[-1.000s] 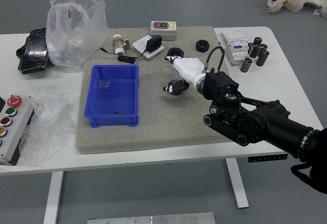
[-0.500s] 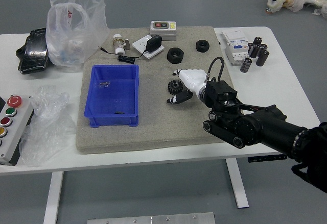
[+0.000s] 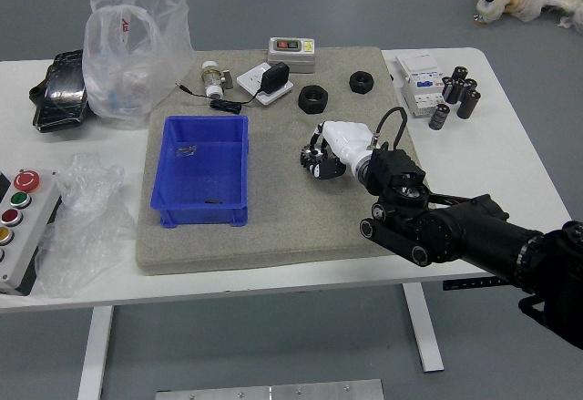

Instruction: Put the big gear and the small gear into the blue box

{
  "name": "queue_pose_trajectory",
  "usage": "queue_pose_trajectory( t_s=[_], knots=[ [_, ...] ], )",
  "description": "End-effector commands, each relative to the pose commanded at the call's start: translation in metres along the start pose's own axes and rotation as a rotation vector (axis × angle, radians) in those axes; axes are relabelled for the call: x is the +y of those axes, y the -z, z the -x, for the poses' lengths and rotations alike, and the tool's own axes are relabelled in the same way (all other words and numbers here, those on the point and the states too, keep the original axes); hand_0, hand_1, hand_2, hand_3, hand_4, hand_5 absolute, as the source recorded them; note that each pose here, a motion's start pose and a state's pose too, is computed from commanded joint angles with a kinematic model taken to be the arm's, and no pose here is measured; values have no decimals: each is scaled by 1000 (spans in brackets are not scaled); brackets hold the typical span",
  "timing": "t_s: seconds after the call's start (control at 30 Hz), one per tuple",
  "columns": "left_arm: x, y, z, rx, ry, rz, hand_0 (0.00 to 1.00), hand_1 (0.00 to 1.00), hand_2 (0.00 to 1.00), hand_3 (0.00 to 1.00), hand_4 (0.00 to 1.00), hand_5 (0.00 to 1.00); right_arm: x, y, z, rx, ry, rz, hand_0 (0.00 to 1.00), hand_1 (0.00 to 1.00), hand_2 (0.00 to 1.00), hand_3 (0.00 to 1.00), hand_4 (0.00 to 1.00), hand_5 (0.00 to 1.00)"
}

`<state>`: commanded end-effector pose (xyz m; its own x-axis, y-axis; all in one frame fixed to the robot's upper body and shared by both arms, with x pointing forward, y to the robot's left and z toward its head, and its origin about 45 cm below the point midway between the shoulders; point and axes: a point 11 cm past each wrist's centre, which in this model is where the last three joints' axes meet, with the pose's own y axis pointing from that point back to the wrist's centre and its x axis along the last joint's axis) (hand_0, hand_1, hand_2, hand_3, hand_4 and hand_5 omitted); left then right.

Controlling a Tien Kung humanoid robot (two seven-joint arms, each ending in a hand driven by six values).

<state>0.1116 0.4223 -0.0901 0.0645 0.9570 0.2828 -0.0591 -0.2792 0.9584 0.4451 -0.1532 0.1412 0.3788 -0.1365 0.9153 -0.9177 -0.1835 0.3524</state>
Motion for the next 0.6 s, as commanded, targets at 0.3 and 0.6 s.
queue_pose_trajectory(
  t_s=[0.3,0.6],
  knots=[
    [0,0,1,0,-1,2,702,637,645,805,702,478,-1,1,-14,-10,-44,-18,296,504,419,514,350,2],
    [0,1,1,2,-4,1,703,637,647,805,703,478,2,11,-40,-34,-113,-67,293,503,416,512,350,2]
  ],
)
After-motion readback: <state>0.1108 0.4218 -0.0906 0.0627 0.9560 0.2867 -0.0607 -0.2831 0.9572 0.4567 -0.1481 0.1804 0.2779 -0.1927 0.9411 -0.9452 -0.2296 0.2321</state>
